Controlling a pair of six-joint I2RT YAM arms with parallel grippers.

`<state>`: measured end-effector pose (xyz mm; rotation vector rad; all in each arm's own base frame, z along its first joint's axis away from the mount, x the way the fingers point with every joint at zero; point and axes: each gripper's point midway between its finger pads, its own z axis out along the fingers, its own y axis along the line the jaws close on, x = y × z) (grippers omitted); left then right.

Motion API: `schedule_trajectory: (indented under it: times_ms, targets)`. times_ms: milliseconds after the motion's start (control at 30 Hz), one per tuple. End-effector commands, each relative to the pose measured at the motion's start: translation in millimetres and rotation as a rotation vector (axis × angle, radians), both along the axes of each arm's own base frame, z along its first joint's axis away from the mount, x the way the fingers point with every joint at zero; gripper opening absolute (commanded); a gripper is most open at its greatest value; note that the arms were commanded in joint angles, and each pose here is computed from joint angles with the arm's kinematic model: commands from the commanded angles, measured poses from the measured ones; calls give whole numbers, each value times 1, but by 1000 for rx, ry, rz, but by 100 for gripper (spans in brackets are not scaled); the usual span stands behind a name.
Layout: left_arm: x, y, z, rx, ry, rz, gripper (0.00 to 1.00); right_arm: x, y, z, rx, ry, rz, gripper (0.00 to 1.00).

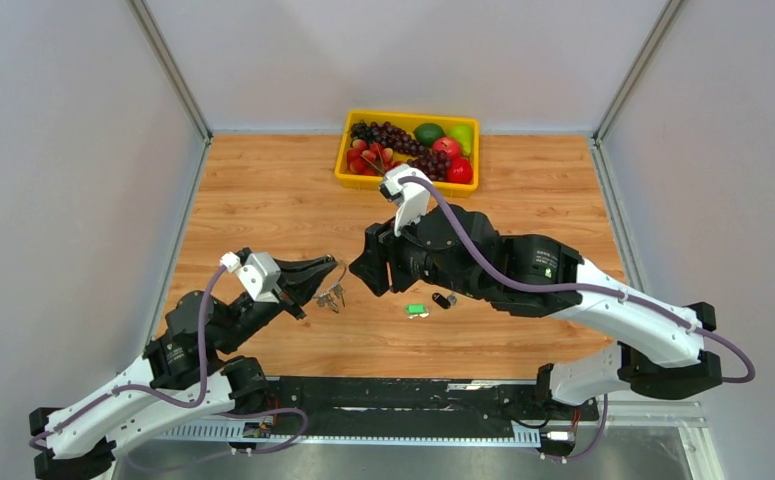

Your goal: Put the keys on the keyring

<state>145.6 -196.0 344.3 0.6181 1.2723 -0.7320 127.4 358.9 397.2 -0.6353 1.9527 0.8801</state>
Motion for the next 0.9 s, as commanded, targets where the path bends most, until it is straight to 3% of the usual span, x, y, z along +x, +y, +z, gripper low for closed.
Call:
schedule_trajectory:
  times_ms: [0, 233, 433, 700, 867]
  targets:
    - [8, 15, 17, -71, 13, 84, 1, 17, -10, -5, -2, -41, -87, 53]
    - [17, 26, 12, -69, 48, 162, 1, 49, -45, -63, -116, 0, -217, 58]
    - [20, 34, 10, -84, 64, 201, 1, 79, -86, -155, -242, 149, -340, 59]
    - [22, 37, 9, -91, 78, 222, 1, 106, -129, -229, -295, 243, -502, 61]
    - [23, 39, 8, -93, 84, 231, 1, 101, -119, -269, -311, 315, -444, 60]
